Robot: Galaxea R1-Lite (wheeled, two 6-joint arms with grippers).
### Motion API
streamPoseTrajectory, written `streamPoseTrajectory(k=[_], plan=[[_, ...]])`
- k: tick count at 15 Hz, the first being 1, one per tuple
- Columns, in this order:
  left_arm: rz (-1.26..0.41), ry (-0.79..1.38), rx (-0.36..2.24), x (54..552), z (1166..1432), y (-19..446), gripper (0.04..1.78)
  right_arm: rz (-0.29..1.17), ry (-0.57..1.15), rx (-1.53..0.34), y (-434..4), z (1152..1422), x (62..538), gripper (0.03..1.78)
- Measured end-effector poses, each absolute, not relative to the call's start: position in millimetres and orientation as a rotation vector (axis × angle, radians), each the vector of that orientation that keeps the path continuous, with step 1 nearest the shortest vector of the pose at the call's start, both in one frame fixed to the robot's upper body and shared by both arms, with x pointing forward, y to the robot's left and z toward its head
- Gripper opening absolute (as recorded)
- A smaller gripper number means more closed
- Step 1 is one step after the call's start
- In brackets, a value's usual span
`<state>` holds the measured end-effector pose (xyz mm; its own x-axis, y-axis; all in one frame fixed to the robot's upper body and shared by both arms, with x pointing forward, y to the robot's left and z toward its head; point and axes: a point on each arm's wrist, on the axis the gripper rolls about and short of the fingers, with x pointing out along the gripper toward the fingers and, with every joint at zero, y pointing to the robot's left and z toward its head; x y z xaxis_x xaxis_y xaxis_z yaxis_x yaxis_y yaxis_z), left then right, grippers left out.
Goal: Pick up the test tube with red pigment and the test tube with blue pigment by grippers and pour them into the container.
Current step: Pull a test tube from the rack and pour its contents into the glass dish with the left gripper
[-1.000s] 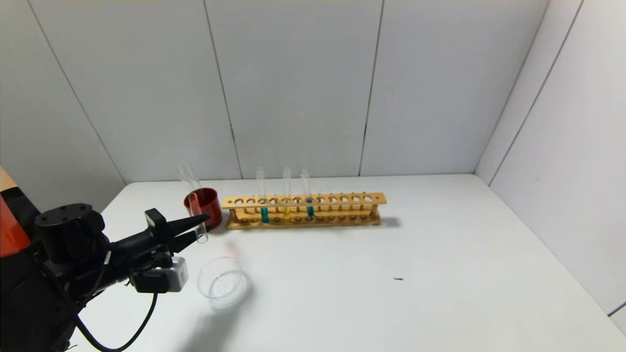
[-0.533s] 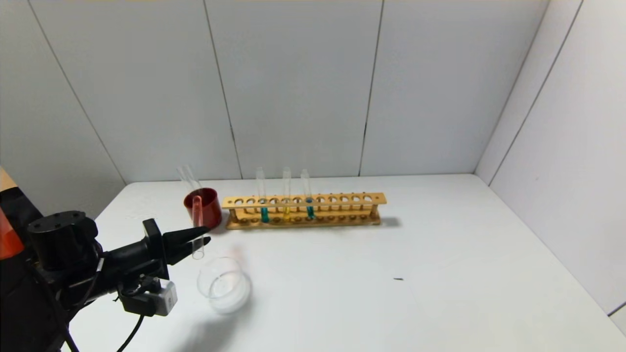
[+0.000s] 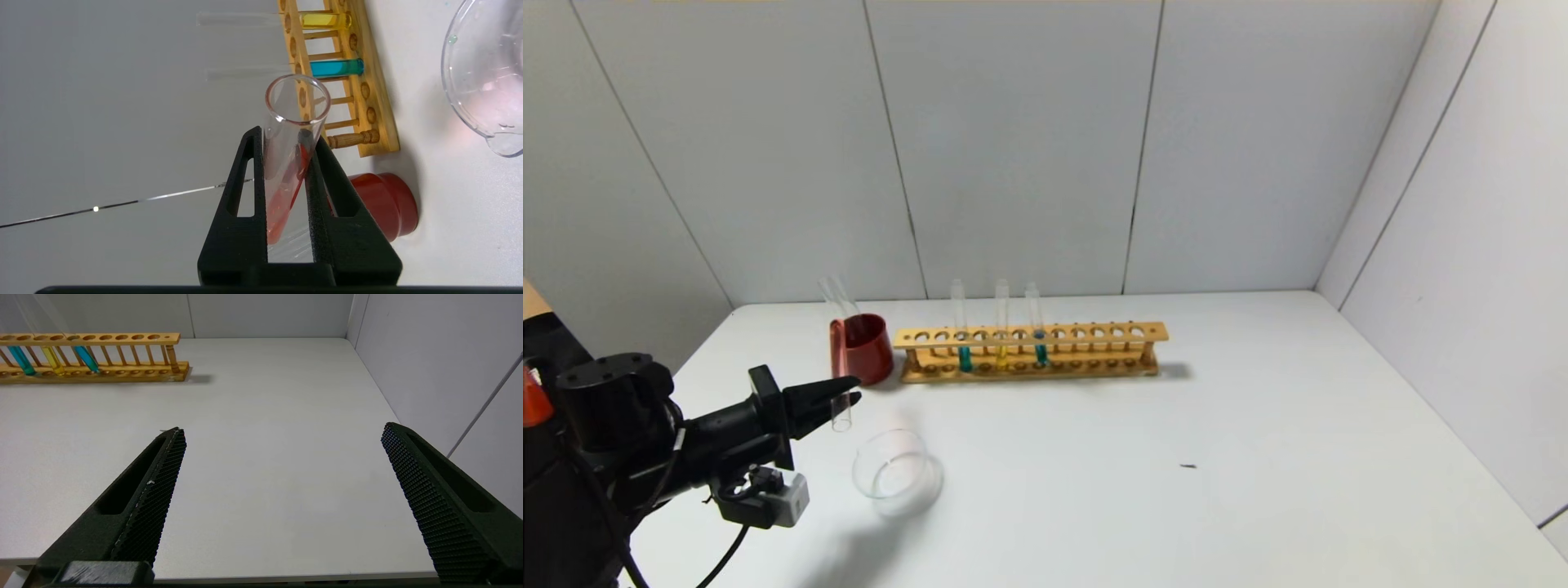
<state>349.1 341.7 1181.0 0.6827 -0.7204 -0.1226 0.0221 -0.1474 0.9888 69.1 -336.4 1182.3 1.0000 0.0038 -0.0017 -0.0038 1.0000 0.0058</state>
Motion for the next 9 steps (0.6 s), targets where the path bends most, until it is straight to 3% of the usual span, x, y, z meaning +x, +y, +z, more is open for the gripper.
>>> streamPoseTrajectory(k=[9], plan=[[-0.718, -0.649, 1.657, 365.8, 1176.0, 335.4, 0.33, 0.004, 0.002, 0.006, -336.4, 1182.3, 69.1, 1.75]])
